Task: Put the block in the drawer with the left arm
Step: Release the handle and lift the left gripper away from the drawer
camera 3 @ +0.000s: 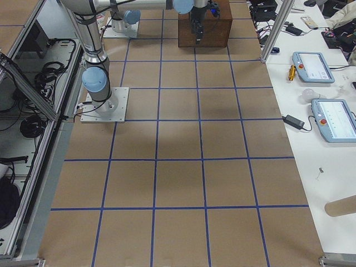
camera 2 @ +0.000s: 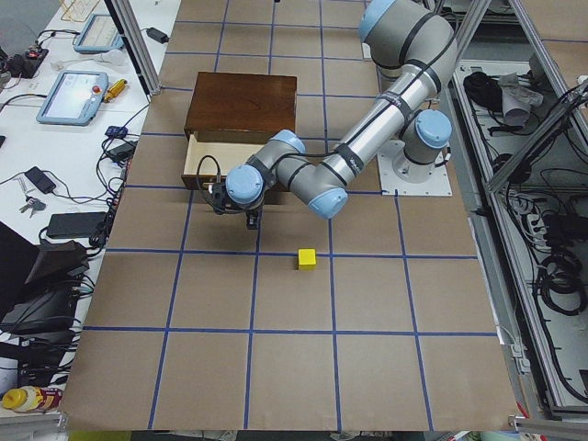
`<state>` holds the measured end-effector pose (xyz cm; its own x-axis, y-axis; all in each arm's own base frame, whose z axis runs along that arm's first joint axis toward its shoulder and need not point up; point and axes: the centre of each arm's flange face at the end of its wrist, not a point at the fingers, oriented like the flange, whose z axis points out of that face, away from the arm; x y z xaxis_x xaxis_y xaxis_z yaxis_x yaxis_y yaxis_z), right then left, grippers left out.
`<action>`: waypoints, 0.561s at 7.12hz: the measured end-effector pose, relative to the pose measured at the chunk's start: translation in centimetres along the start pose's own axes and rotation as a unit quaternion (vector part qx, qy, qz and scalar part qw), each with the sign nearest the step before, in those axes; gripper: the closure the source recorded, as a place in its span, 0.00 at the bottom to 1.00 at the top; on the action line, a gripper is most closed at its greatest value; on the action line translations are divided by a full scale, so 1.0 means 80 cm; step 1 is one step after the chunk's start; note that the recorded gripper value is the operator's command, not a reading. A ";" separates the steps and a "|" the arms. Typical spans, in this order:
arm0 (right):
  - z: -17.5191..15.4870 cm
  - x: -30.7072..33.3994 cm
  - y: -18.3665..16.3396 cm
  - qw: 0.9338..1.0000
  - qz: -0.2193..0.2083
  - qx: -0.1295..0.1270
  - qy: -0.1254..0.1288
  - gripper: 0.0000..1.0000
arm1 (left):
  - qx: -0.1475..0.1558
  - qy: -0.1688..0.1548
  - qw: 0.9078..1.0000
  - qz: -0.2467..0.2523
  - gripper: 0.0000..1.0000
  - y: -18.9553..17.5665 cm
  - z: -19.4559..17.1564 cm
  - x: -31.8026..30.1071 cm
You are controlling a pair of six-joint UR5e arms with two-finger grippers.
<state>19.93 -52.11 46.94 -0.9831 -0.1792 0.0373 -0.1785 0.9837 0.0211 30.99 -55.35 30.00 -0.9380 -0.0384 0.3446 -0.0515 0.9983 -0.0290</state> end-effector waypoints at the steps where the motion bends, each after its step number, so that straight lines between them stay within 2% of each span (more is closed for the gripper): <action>1: 0.000 0.000 0.000 1.000 0.000 0.000 0.000 0.00 | 0.000 -0.010 1.000 0.003 0.00 0.004 -0.035 0.017; 4: 0.000 0.000 0.000 1.000 0.001 0.000 0.000 0.00 | -0.015 -0.059 0.998 0.008 0.00 0.047 -0.160 0.094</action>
<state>19.93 -52.10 46.94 -0.9833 -0.1782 0.0367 -0.1775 0.9839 0.0210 28.15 -51.27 44.49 -0.9727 -0.0251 0.2308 -0.0270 0.9996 -0.0051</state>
